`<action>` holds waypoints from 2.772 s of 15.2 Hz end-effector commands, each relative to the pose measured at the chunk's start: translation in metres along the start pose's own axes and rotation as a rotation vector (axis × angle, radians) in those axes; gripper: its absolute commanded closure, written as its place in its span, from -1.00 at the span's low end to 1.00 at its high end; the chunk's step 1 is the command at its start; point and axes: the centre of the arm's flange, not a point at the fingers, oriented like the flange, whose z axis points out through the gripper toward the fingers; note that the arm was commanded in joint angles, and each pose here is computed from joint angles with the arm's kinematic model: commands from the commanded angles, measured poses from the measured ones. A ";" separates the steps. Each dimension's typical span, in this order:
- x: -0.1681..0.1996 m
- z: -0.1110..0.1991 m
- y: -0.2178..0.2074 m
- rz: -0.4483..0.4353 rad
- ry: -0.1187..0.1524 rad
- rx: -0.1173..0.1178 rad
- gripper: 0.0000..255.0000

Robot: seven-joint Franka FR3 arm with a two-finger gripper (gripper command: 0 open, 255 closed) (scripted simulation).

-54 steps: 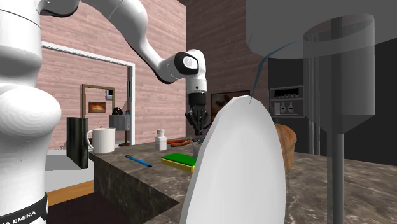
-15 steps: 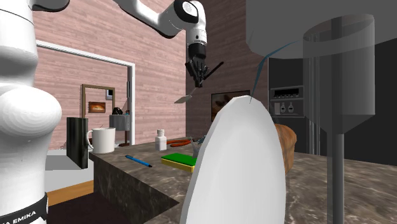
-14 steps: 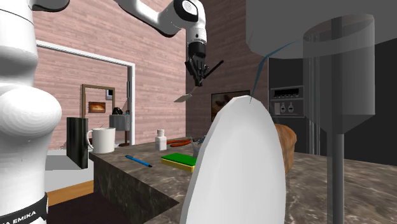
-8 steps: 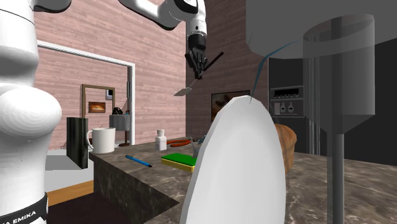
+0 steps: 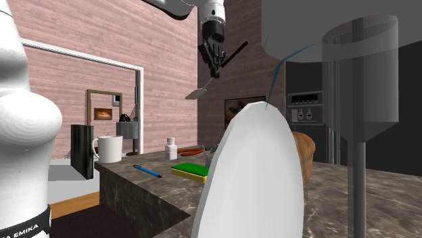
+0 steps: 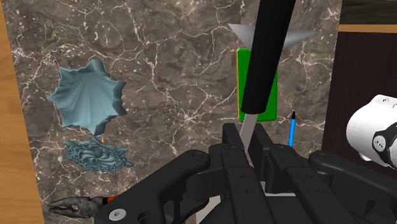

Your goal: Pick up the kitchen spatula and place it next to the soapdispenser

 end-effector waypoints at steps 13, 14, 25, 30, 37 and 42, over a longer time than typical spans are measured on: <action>-0.140 0.008 -0.120 -0.001 0.000 0.000 1.00; -0.150 0.009 -0.129 -0.001 0.000 0.000 1.00; -0.260 0.016 -0.223 -0.001 0.000 0.000 1.00; -0.271 0.038 -0.234 -0.001 0.000 0.000 1.00; -0.268 0.075 -0.234 -0.001 0.000 0.000 1.00; -0.267 0.101 -0.234 -0.001 0.000 0.000 1.00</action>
